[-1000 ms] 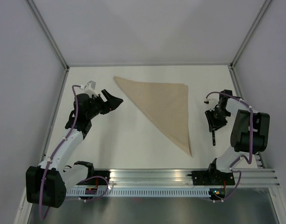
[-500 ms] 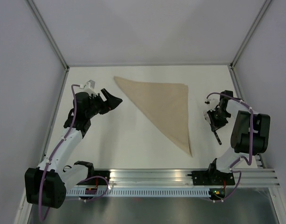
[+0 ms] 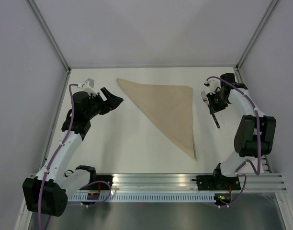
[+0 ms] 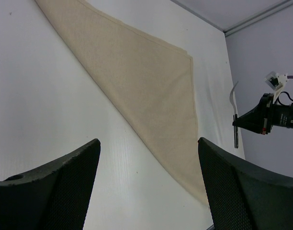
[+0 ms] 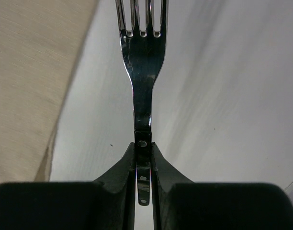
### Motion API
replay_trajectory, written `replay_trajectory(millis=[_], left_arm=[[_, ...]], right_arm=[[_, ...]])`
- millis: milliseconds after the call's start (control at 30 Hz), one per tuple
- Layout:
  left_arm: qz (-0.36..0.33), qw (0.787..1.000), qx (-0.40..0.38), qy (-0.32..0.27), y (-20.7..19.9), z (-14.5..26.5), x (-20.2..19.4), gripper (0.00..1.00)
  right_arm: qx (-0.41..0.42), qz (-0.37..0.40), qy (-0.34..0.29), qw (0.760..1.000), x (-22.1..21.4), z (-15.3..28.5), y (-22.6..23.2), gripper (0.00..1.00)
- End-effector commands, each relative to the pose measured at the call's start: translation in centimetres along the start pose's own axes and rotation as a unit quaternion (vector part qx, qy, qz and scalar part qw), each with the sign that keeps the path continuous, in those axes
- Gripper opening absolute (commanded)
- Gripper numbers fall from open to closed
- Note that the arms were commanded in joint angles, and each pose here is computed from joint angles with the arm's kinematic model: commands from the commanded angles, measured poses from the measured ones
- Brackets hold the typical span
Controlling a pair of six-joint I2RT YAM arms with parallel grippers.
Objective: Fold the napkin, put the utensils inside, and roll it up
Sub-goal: Grab a utensil with the right arm, then place the utensil onto the napkin
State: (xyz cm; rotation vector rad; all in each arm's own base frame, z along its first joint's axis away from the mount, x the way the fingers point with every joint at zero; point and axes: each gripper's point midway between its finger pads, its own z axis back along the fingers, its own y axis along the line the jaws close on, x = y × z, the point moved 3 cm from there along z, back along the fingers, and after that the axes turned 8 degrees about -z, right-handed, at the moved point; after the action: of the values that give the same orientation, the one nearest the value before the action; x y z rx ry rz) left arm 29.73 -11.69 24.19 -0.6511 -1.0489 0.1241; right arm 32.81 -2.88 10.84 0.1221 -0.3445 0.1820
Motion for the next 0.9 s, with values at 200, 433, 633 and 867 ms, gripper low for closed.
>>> replay_trajectory(millis=[200, 433, 633, 867], left_arm=[[-0.034, 0.999, 0.001, -0.034, -2.2, 2.1, 3.5, 0.87], [-0.042, 0.998, 0.014, -0.040, -2.5, 3.4, 4.2, 0.87], [-0.044, 0.998, 0.020, -0.040, -2.5, 3.9, 4.4, 0.87], [-0.042, 0.998, 0.020, -0.038, -2.6, 3.8, 4.4, 0.87]], right_arm=[[0.075, 0.073, 0.016, 0.994, 6.0, -1.3, 14.7, 0.00], [0.108, 0.109, 0.030, 0.988, 9.2, -3.9, 22.4, 0.00], [0.131, 0.126, 0.042, 0.982, 9.5, -5.5, 26.5, 0.00], [0.145, 0.128, 0.057, 0.979, 9.1, -7.4, 28.3, 0.00]])
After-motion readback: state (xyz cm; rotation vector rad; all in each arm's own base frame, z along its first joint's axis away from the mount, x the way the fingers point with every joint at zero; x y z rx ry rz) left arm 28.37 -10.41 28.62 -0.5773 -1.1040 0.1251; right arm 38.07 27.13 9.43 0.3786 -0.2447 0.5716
